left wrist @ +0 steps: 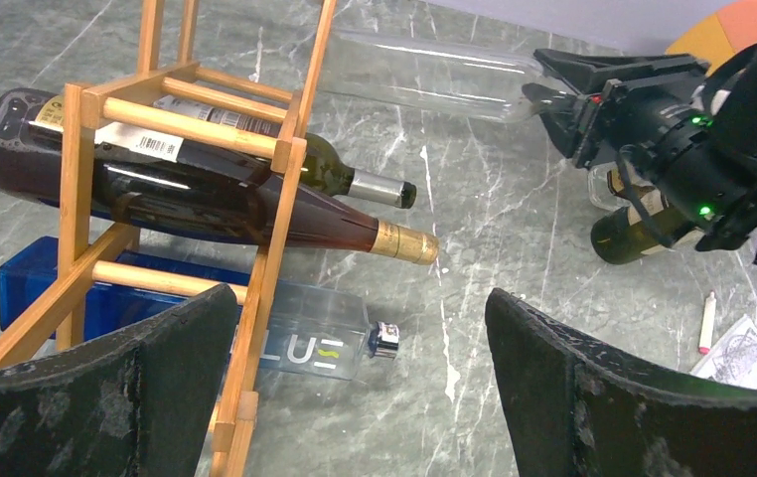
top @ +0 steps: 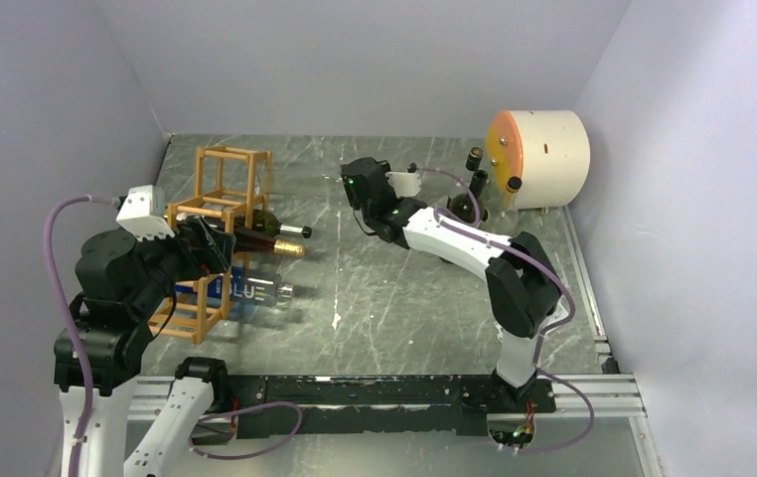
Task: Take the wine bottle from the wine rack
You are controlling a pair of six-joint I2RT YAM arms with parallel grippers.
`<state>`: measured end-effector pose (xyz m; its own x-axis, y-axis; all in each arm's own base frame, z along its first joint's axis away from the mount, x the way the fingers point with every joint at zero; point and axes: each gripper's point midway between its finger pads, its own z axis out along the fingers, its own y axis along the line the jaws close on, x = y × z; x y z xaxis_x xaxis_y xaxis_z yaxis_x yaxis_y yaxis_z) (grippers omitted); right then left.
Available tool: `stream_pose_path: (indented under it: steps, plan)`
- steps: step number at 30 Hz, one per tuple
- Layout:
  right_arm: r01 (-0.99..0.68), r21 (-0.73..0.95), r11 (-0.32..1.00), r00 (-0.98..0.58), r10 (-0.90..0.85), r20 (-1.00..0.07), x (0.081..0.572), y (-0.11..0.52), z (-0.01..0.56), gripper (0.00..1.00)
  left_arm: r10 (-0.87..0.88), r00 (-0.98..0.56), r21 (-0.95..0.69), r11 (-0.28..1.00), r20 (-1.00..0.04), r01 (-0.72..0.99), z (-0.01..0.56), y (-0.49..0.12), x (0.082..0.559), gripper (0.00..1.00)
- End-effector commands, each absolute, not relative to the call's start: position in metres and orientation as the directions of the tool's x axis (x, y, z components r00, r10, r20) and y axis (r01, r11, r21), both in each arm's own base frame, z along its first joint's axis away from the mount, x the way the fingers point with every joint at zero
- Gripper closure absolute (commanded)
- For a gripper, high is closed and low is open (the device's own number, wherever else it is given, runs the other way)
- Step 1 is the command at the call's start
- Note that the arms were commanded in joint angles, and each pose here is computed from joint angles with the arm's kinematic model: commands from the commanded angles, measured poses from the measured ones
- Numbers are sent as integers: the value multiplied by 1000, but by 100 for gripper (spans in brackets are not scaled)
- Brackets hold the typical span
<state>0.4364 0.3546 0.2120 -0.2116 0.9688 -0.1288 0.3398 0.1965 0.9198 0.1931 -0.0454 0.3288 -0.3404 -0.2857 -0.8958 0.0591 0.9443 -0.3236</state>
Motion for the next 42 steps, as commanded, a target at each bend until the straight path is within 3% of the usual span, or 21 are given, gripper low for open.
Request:
stream_pose_path:
  steps: [1,7,16,25,29,34,42]
  plan:
    - [227,938,262,-171,959,-227,440,330,270,100,-295,-308,-329,942,-904,62,342,-45,195,2]
    - [154,915,373,-204,918,-340,437,329,288,100,-306,-318,-345,936,-897,72,342,-49,197,2]
    - [123,923,364,-264,909,-323,431,350,289,100,-314,-310,-358,929,-897,93,348,-52,197,2]
    - [28,846,532,-247,824,-510,431,351,327,100,-310,-307,-351,932,-900,88,350,-51,196,2]
    - [-58,740,670,-186,721,-667,424,331,346,100,-309,-308,-351,932,-900,92,350,-52,197,2]
    - [-139,474,869,-61,470,-880,416,298,380,100,-313,-322,-359,928,-894,95,345,-54,199,2]
    - [-252,209,945,-63,200,-978,438,244,383,100,-357,-350,-417,902,-866,112,338,-65,208,2]
